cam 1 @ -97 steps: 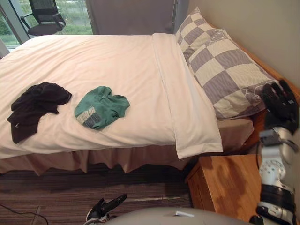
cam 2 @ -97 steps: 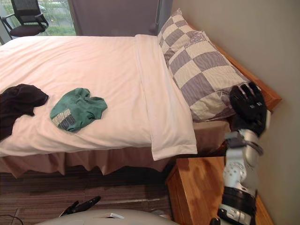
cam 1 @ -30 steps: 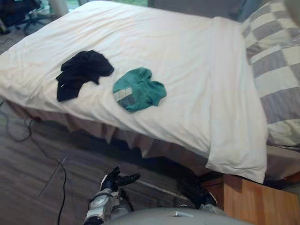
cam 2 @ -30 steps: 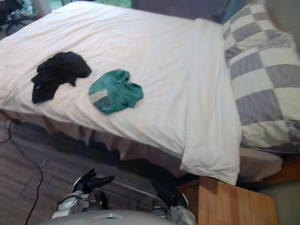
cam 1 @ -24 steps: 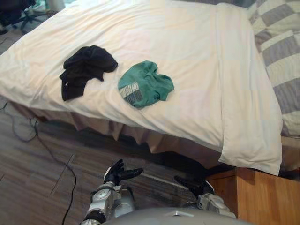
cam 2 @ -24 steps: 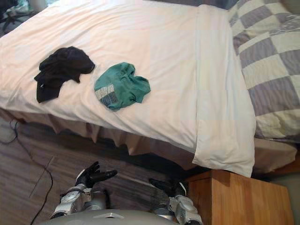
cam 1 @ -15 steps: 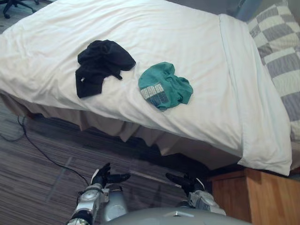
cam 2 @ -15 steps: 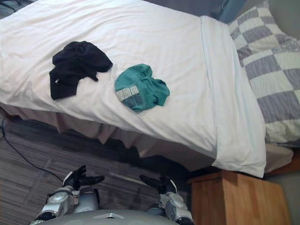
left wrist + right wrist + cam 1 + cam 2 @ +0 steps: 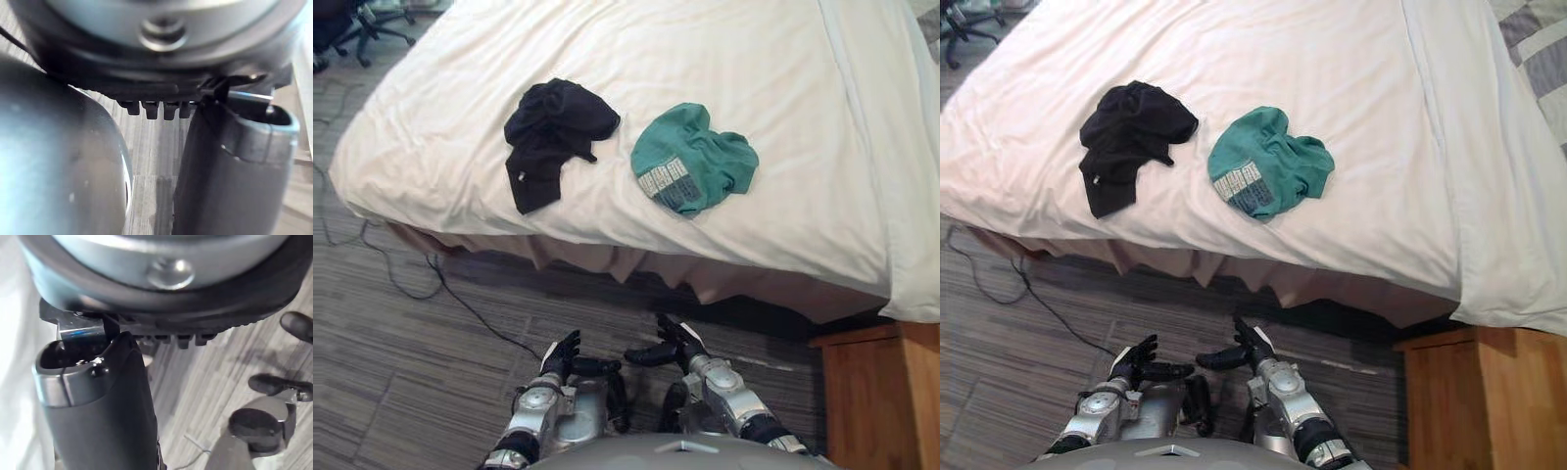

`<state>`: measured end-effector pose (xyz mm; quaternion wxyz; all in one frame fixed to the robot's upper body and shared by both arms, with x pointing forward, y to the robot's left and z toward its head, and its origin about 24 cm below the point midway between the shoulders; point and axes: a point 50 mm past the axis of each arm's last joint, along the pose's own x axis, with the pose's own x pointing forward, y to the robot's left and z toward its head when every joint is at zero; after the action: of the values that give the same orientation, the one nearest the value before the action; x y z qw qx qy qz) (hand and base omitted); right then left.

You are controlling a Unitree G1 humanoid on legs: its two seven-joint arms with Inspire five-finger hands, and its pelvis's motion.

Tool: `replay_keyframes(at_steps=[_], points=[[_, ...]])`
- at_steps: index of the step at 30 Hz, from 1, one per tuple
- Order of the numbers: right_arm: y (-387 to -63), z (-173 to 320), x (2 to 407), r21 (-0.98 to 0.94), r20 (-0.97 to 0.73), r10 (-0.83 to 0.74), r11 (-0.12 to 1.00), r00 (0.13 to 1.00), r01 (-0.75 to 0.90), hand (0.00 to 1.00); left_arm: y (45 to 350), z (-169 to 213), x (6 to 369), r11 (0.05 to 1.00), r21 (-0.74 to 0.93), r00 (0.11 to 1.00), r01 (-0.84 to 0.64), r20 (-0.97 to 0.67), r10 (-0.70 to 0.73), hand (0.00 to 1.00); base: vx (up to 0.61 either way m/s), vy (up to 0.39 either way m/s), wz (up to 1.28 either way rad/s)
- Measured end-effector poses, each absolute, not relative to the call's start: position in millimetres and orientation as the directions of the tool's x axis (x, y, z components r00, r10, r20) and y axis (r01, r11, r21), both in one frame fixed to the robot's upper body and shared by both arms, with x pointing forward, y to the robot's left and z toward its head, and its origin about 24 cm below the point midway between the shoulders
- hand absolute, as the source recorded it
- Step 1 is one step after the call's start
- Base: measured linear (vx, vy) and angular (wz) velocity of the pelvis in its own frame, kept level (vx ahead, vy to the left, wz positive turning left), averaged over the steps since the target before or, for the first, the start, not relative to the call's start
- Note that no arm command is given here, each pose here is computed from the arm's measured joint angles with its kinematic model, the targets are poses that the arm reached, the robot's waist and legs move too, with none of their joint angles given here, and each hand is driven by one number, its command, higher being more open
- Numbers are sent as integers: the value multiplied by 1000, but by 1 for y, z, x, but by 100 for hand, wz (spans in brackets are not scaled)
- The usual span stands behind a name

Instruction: Tidy up the quilt and then pick up the clothes from the bed and put them into the laundry hamper

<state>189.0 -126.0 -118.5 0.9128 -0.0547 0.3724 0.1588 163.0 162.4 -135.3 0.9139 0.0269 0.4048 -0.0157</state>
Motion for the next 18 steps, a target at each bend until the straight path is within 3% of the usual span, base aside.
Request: replay_keyframes(at_steps=[5, 9, 13, 18], points=[[-156, -131, 175, 35, -751, 130, 987, 647, -157, 100, 170, -142, 148, 999, 36, 637, 23, -771, 13, 100, 159, 289, -48], [-188, -138, 155, 6, -790, 27, 999, 613, -36, 100, 184, -144, 138, 998, 62, 624, 4, -780, 46, 100, 280, 771, 8], [-164, -143, 150, 102, -807, 122, 993, 577, -66, 100, 204, -140, 142, 995, 88, 621, -37, -779, 91, 100, 104, 393, 18], [-146, -138, 166, 129, -789, 201, 978, 581, -163, 100, 188, -147, 132, 1000, 26, 585, 2, -811, 20, 100, 5, 420, -57]])
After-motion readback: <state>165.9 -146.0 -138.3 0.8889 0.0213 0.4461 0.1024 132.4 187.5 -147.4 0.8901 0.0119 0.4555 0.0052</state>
